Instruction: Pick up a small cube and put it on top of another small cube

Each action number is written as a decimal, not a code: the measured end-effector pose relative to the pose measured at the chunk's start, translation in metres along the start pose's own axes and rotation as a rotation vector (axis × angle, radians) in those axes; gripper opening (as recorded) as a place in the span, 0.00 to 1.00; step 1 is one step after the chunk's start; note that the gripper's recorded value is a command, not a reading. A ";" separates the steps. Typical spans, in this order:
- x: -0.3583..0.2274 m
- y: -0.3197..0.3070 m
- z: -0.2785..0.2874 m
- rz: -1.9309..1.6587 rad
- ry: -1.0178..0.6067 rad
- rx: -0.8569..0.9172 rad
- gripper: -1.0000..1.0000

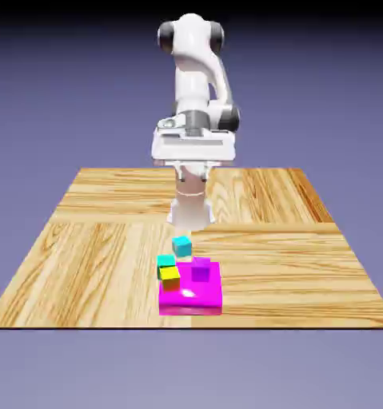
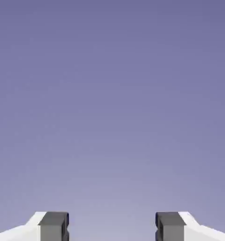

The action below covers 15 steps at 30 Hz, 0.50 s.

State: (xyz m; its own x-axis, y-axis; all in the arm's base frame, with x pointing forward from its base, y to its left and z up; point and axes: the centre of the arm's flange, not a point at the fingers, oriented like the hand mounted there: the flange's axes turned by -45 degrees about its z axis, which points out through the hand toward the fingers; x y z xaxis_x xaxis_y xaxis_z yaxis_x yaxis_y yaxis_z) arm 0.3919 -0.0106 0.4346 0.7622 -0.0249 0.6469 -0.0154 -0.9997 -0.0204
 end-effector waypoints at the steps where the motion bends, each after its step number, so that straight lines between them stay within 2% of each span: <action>1: -0.012 0.012 0.015 0.065 -0.077 -0.002 0.50; 8: -0.121 0.082 0.093 0.531 -0.595 -0.012 0.50; 15: -0.243 0.115 0.117 1.023 -1.062 -0.014 0.50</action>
State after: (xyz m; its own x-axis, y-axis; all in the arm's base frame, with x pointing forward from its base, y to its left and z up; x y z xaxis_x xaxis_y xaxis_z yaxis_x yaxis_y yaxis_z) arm 0.2806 -0.1193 0.1865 0.5227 -0.6946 -0.4943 -0.8285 -0.5505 -0.1027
